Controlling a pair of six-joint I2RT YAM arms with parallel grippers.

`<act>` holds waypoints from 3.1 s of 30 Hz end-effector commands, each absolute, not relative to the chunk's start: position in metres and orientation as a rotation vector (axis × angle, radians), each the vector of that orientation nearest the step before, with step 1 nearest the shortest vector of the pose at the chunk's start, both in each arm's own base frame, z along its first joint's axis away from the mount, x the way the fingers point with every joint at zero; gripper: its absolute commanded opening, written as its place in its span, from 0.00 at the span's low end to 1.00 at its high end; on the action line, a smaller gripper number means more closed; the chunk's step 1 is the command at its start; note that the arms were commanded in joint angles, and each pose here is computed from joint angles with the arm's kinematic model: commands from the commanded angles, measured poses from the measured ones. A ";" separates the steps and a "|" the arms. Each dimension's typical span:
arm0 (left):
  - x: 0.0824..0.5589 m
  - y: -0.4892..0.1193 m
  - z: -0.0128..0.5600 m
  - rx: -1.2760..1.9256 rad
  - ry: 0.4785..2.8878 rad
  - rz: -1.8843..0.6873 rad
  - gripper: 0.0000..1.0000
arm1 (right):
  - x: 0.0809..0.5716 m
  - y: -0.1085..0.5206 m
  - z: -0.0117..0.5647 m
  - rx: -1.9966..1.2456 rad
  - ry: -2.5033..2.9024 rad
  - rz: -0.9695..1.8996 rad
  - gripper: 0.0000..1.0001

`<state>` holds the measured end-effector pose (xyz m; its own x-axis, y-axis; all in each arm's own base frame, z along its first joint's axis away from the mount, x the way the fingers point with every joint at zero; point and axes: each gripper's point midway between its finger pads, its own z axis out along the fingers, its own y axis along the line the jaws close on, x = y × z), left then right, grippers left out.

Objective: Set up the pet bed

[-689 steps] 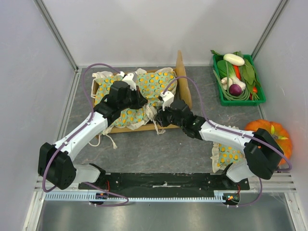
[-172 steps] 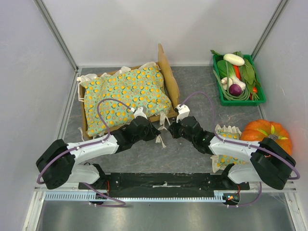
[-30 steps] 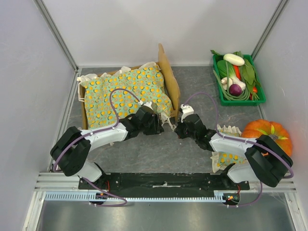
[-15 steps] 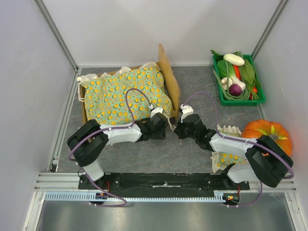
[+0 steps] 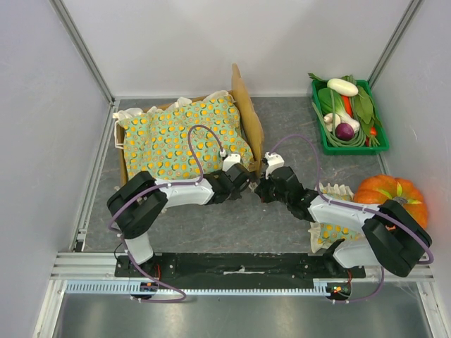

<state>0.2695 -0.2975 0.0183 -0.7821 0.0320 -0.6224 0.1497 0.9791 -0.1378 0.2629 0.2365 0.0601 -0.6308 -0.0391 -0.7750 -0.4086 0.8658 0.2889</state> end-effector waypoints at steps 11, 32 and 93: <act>0.242 -0.263 0.052 0.146 2.439 -0.199 0.02 | 0.296 0.211 0.094 -0.242 2.124 0.502 0.00; 0.197 -0.164 0.095 -0.024 2.365 -0.116 0.02 | 0.359 0.152 0.118 -0.062 2.085 0.368 0.00; 0.235 -0.121 0.273 -0.203 2.083 -0.235 1.00 | 0.284 0.262 0.200 0.678 1.917 0.728 0.93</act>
